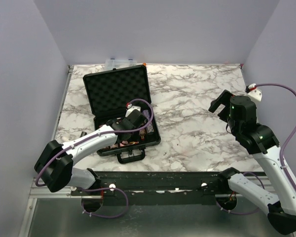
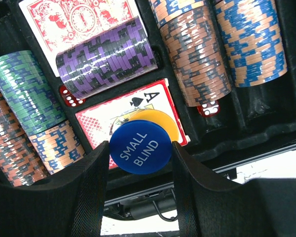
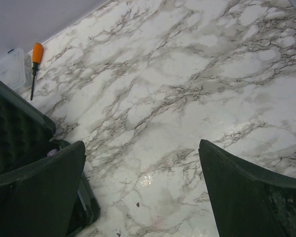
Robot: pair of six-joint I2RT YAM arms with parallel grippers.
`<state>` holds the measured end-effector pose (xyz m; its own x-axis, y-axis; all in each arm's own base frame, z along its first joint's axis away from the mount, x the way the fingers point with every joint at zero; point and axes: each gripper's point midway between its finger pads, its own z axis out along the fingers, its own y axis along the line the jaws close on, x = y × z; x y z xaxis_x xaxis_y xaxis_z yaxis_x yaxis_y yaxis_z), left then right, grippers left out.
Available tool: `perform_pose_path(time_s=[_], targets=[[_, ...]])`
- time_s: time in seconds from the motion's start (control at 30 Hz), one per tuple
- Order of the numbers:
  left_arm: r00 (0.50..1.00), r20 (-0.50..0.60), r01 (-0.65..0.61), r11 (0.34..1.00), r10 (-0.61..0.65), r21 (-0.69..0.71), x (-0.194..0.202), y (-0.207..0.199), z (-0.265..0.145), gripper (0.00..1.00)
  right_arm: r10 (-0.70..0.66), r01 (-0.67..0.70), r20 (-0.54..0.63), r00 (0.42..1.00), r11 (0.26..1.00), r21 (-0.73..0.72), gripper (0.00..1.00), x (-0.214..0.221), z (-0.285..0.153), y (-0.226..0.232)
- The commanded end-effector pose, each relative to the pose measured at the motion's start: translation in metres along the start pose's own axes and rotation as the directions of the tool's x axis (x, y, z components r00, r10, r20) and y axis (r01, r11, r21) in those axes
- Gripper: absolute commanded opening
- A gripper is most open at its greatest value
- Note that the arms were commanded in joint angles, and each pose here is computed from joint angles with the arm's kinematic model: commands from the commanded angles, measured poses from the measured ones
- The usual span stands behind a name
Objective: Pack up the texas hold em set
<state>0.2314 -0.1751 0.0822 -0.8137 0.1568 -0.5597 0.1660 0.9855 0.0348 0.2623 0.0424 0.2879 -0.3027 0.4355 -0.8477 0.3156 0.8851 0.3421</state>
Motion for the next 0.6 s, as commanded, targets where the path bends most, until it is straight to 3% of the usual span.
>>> perform_pose_path(time_s=[0.0, 0.57], targets=[[1.000, -0.017, -0.011, 1.000, 0.011, -0.019, 0.0044, 0.0034, 0.0076, 0.25, -0.005, 0.005, -0.005, 1.000, 1.000, 0.004, 1.00, 0.0034, 0.0023, -0.0013], [0.999, -0.038, -0.013, 1.000, 0.014, 0.008, 0.0097, -0.0027, 0.0162, 0.25, -0.018, 0.018, -0.023, 1.000, 1.000, 0.013, 1.00, 0.0100, 0.0065, -0.0023]])
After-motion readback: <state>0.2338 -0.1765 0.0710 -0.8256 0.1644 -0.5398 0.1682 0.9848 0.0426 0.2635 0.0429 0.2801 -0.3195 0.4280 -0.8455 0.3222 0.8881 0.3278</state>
